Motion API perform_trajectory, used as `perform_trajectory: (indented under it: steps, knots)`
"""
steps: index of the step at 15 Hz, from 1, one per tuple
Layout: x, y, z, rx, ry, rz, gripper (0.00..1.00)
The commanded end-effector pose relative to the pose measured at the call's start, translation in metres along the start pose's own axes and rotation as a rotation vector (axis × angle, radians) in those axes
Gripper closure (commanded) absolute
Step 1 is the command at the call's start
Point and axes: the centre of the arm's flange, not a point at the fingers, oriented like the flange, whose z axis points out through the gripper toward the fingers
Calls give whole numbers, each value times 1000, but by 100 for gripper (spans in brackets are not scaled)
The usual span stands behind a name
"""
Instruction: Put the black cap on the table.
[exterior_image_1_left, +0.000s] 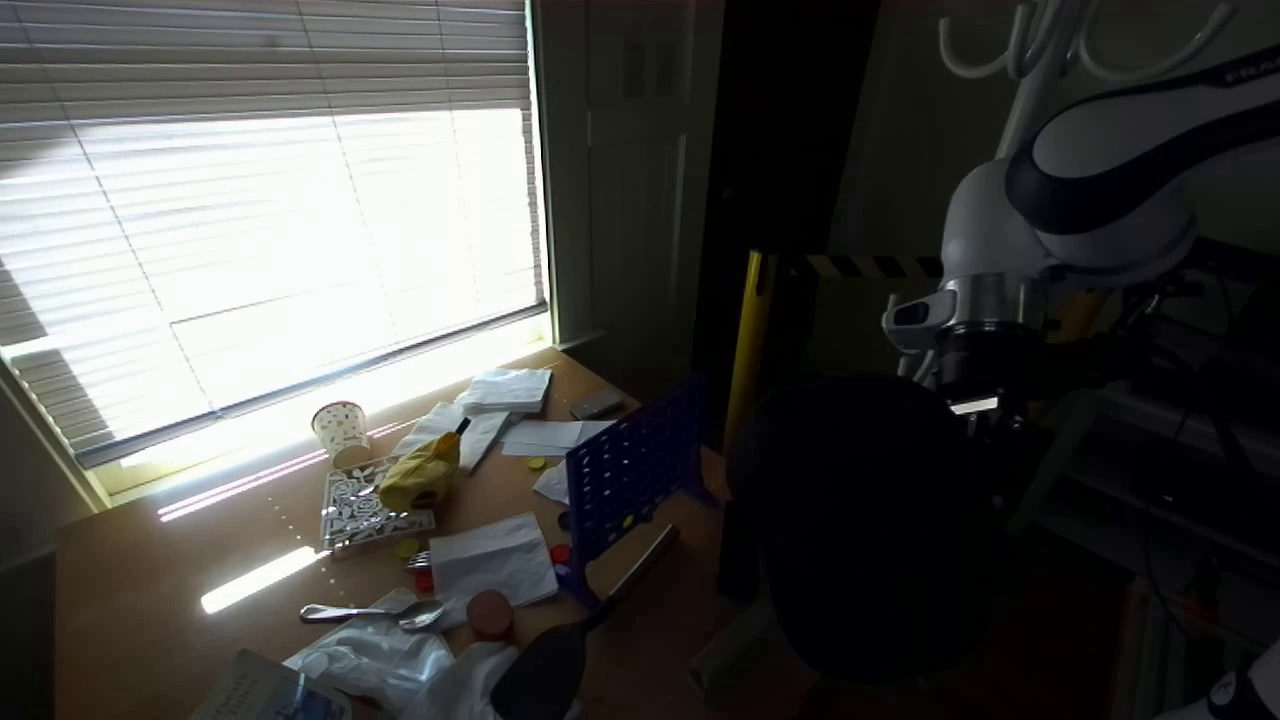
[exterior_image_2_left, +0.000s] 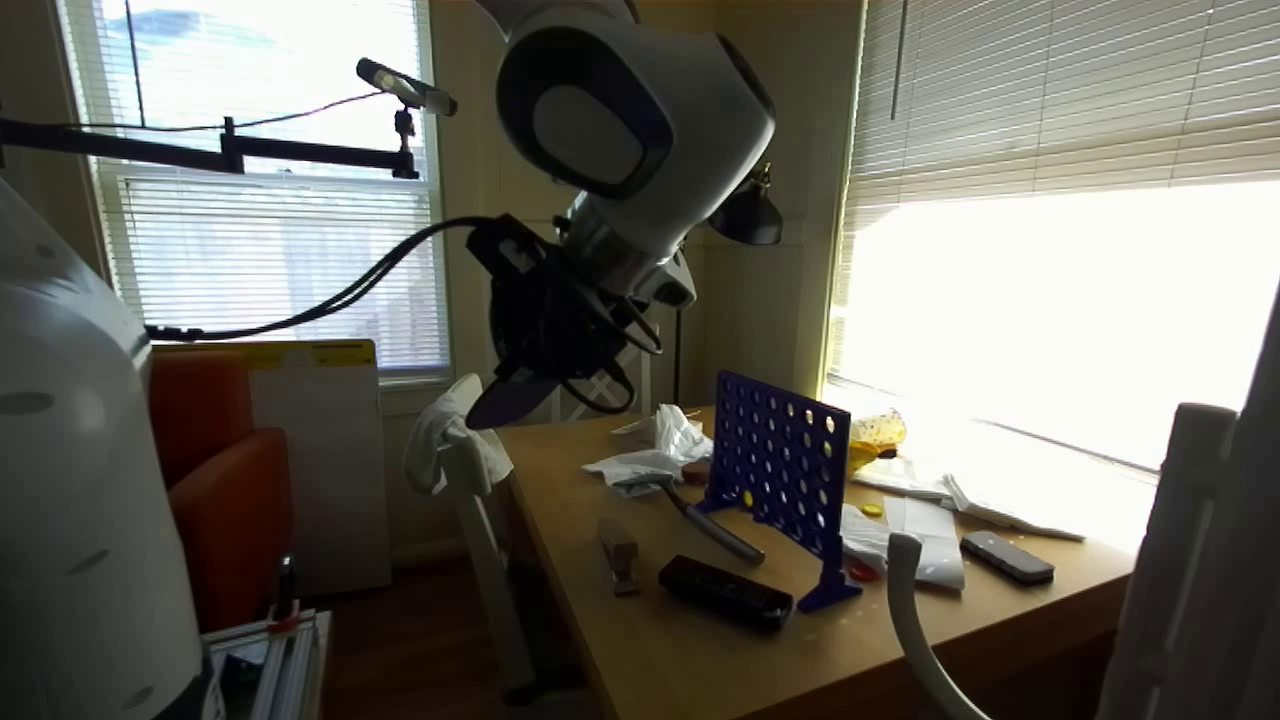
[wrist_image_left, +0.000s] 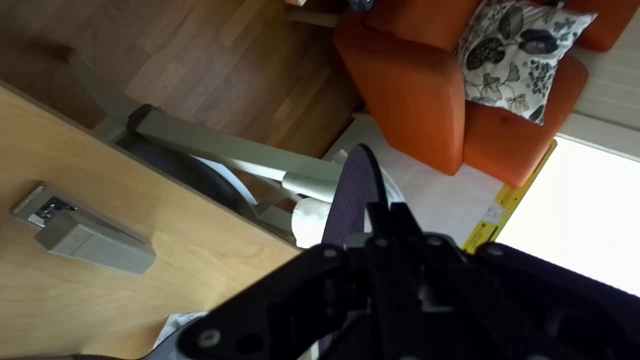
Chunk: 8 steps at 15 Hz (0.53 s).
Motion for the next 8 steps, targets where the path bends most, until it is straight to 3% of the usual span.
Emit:
perform_trajectory:
  steps: [1, 2, 5, 6, 8]
  knots:
    - [30, 18, 6, -65, 90, 159, 99]
    - [12, 10, 5, -40, 44, 77, 94]
    - [19, 18, 8, -70, 63, 130, 94]
    - [19, 19, 8, -70, 65, 133, 99]
    - [10, 34, 10, 30, 152, 207, 99]
